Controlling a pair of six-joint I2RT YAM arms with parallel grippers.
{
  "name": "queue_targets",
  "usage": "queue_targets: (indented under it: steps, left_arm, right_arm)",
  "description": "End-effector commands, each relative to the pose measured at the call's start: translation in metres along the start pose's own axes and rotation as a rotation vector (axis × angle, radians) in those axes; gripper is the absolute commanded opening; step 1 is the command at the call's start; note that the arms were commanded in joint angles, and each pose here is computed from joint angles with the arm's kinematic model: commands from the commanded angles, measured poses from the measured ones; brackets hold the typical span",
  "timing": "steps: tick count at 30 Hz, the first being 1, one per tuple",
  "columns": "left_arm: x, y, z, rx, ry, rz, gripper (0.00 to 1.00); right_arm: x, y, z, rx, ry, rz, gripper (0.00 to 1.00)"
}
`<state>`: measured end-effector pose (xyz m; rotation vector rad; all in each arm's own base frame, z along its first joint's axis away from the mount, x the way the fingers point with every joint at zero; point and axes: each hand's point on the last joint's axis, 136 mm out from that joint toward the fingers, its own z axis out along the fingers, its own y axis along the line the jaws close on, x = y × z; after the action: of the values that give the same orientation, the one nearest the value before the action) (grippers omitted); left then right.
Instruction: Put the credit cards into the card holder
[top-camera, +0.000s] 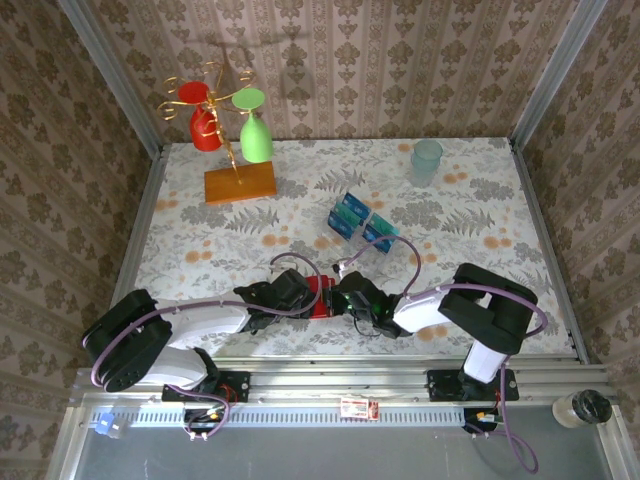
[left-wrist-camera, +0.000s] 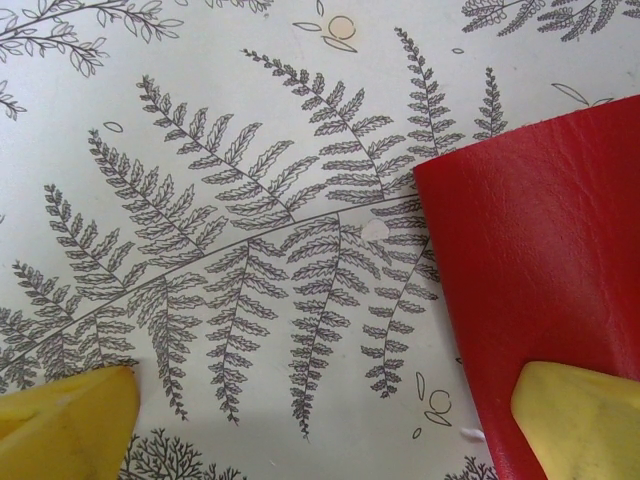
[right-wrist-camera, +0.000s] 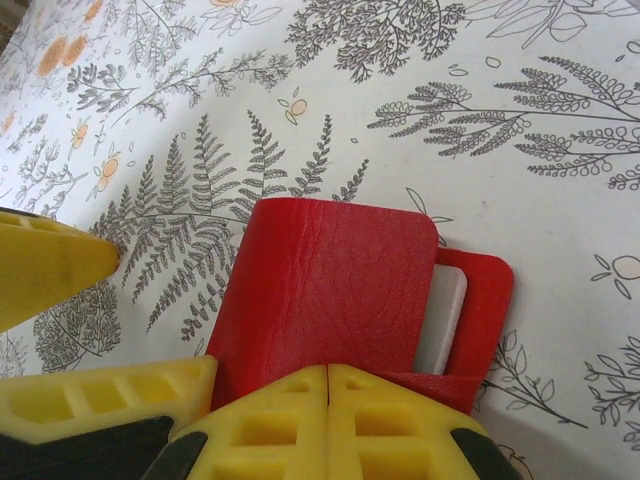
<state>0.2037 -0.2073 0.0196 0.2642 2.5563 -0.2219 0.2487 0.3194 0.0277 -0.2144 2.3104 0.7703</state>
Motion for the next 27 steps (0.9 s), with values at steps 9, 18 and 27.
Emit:
queue_targets:
  steps: [9,18,27]
  left_arm:
    - [0.035,-0.013,0.008,0.059,0.125,0.040,1.00]
    - [0.037,-0.012,0.009,0.057,0.128,0.044,1.00]
    - [0.038,-0.012,0.009,0.057,0.129,0.045,1.00]
  right_arm:
    - [0.037,-0.021,-0.023,0.063,0.302,0.074,0.00]
    - [0.010,-0.021,-0.016,0.064,0.250,0.104,0.00]
    - [-0.001,-0.023,-0.008,0.065,0.218,0.137,0.00]
